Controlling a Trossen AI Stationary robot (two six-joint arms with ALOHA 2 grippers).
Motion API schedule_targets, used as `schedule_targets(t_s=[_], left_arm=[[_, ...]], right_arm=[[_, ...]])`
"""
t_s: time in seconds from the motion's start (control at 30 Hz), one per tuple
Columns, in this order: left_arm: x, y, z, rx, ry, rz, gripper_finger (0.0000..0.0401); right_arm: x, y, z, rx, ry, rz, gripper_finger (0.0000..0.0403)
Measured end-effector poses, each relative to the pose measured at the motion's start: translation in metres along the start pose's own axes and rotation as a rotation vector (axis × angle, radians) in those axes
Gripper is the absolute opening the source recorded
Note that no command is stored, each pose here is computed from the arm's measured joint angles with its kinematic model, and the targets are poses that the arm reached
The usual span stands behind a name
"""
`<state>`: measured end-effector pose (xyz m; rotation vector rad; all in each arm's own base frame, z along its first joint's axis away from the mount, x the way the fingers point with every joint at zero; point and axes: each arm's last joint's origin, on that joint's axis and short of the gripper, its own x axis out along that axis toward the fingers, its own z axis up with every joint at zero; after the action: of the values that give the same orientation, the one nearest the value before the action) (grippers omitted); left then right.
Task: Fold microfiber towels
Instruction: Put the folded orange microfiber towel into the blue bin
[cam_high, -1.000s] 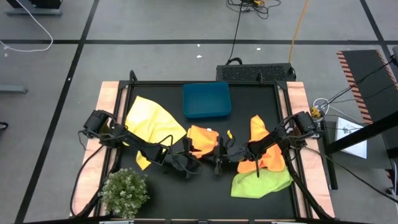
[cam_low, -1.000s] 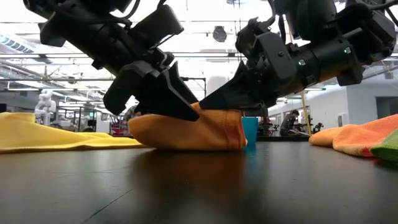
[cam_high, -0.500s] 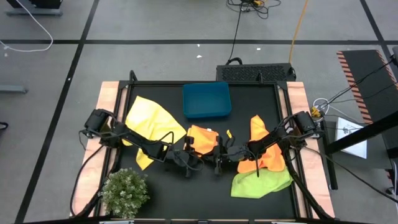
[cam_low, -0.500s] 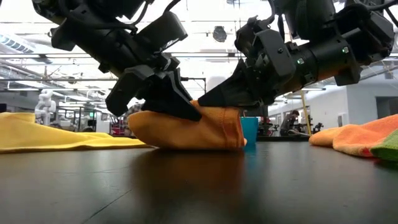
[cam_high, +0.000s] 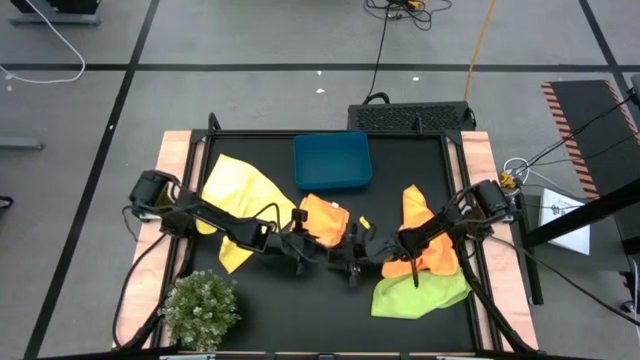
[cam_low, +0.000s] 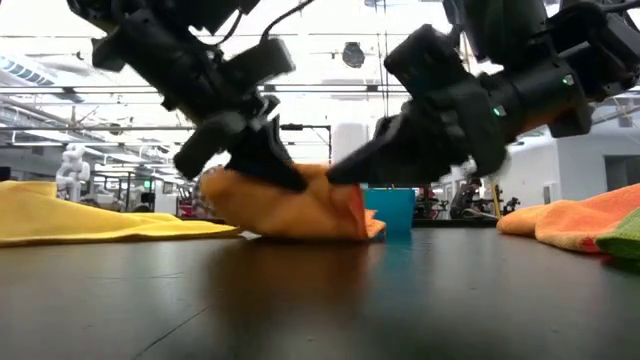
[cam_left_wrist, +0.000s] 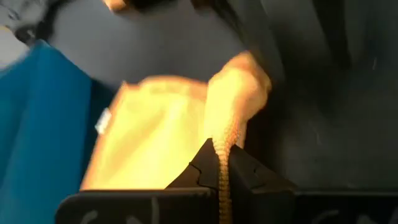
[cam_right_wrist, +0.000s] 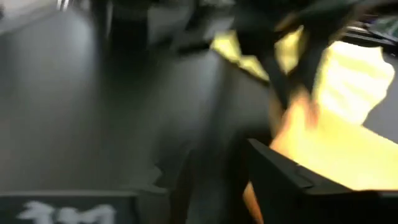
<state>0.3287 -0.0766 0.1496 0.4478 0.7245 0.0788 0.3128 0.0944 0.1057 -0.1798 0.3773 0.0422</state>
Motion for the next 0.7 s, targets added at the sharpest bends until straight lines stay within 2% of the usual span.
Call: schedule_targets(t_s=[0.13, 0.27, 0.43, 0.63, 0.7], left_arm=[[-0.015, 0.009, 0.008, -0.010, -0.025, 0.012, 0.0003], [-0.026, 0.016, 0.013, 0.003, -0.044, 0.018, 0.0003], [-0.031, 0.020, 0.012, 0.007, -0.024, 0.035, 0.0002], [-0.032, 0.023, 0.010, -0.013, -0.006, 0.036, 0.0001], [-0.032, 0.022, 0.009, -0.011, 0.002, 0.034, 0.0001]], right_arm=[[-0.002, 0.002, -0.009, -0.135, 0.095, -0.052, 0.0187], [-0.003, -0.001, -0.008, -0.205, 0.102, -0.201, 0.0215], [-0.005, -0.001, -0.003, -0.250, 0.086, -0.320, 0.0250], [-0.014, 0.005, 0.007, -0.181, 0.078, -0.311, 0.0268], [-0.019, 0.006, 0.010, -0.194, 0.094, -0.333, 0.0269]])
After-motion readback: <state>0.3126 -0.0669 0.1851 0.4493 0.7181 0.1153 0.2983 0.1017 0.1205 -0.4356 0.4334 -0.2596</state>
